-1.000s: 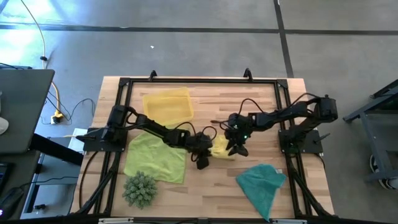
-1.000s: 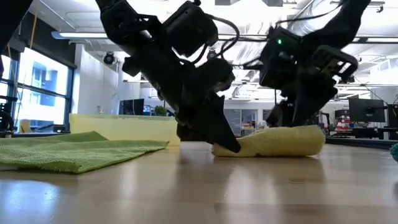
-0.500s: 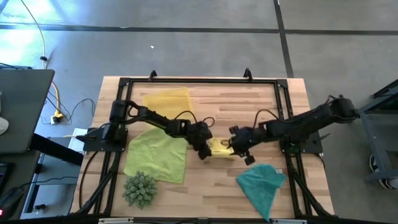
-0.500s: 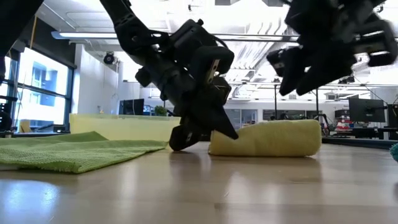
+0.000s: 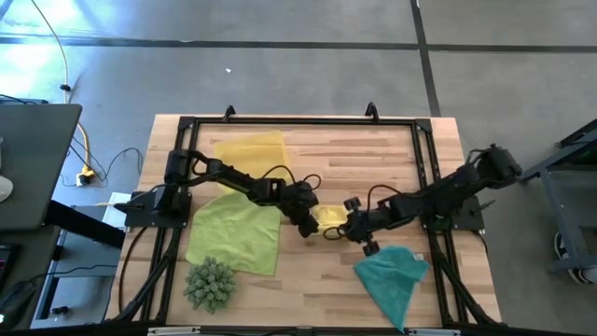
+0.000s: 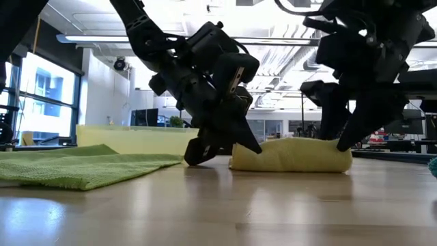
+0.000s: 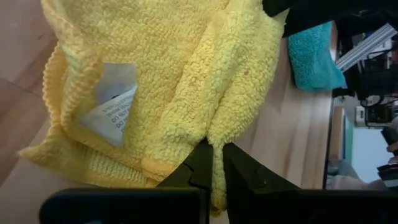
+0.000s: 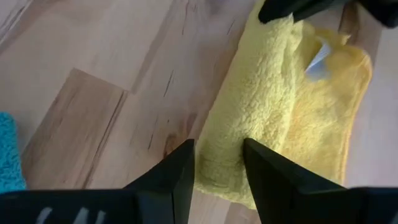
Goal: Roll microfiber towels into tight, uniform cylinder then place into a basket
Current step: Roll the yellow microfiber towel
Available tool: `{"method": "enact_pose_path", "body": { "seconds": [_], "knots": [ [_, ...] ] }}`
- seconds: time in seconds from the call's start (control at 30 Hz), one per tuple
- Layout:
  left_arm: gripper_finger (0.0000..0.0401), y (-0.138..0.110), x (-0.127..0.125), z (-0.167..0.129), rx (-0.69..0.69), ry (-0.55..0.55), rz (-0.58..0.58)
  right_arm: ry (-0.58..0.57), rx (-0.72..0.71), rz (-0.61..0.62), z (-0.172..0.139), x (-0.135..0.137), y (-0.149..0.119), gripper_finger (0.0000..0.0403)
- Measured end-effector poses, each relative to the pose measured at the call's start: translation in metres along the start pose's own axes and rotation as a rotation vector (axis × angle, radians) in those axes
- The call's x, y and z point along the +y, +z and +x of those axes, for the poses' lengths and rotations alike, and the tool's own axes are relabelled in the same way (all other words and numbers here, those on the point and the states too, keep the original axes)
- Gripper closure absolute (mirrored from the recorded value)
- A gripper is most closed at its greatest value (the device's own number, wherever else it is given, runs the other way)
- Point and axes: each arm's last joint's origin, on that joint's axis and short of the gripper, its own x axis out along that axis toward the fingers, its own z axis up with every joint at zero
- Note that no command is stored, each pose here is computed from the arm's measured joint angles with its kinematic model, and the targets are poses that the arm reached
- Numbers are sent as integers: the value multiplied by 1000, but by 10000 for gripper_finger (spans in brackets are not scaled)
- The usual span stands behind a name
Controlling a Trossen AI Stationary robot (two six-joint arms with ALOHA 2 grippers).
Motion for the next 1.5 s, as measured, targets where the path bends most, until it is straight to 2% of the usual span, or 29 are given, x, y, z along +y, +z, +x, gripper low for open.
{"method": "enact_pose_path", "body": {
  "seconds": [0.1,0.33,0.43,0.57,0.67,0.8,0.97,1.13,1.27,1.5],
  "knots": [
    [389,0,0,0,-10,9,-7,25,6,32,2,0,-1,248],
    [389,1,0,0,-18,16,-14,59,24,113,7,-2,-3,160],
    [389,1,0,0,-18,17,-14,36,27,143,7,-2,-3,146],
    [389,1,0,0,-23,8,-21,-32,42,177,9,-3,-10,149],
    [389,2,-1,0,-24,2,-27,-91,58,210,12,-2,-19,166],
    [389,2,-1,0,-22,-1,-28,-109,69,254,13,-1,-26,211],
    [386,2,0,0,-35,7,-38,-111,66,278,13,-1,-26,298],
    [364,2,-1,0,-40,8,-47,-93,65,269,13,-1,-26,387],
    [338,2,-3,-3,-39,3,6,-21,59,264,13,0,-25,387],
    [297,6,-15,-23,-54,16,232,208,42,342,14,-8,-26,397]
  ]
}}
